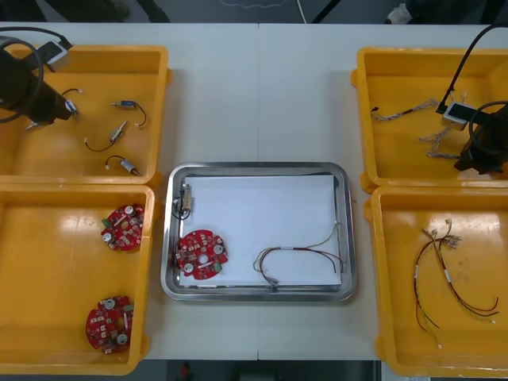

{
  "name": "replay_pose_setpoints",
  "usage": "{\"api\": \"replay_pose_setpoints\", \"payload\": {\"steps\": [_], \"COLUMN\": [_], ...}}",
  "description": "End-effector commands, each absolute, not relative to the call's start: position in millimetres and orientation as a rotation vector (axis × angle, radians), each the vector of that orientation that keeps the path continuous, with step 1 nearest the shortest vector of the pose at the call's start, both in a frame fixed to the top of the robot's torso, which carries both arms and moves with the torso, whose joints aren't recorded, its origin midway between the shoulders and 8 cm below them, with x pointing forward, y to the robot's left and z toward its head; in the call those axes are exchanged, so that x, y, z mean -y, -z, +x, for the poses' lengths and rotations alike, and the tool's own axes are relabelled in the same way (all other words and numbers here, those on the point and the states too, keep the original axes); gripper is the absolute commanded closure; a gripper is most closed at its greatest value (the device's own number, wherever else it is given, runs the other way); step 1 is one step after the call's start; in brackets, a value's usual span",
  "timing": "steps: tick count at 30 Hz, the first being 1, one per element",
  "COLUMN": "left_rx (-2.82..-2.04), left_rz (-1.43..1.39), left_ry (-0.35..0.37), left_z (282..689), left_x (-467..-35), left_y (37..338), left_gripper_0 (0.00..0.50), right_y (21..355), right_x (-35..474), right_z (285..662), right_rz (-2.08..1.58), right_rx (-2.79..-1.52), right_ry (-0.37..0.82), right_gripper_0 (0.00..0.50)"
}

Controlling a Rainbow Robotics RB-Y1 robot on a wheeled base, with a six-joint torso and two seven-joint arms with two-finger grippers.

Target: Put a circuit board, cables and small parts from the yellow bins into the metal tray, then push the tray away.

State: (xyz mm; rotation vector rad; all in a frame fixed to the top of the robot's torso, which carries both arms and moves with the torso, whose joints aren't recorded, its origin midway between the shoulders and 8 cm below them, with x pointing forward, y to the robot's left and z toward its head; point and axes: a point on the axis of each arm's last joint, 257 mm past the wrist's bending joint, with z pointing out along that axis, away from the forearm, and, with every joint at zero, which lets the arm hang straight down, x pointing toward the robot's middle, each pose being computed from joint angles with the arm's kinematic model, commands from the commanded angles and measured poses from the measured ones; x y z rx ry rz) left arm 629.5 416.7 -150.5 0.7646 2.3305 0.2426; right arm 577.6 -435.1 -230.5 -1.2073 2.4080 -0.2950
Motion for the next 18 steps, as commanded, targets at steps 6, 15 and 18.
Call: {"api": "replay_pose_setpoints", "payload": {"steps": [6, 15, 18], "left_rx": [-2.201, -2.188, -2.193], "left_rz": [0.773, 0.722, 0.708], "left_ry": [-0.338, -0.373, -0.375], "left_z": [645, 648, 648], "left_x": [-456, -478, -483], "left_y": [98, 101, 106], "left_gripper_0": [0.000, 0.000, 0.000], "right_y": [229, 226, 216], "right_x": [466, 463, 461], "right_z": [567, 568, 568], "right_rz": [-1.223, -1.203, -1.182], "right_rx": [-2.423, -2.419, -2.420], "right_ry": [0.363, 0.336, 0.305], "right_gripper_0": [0.462, 0.500, 0.500]}}
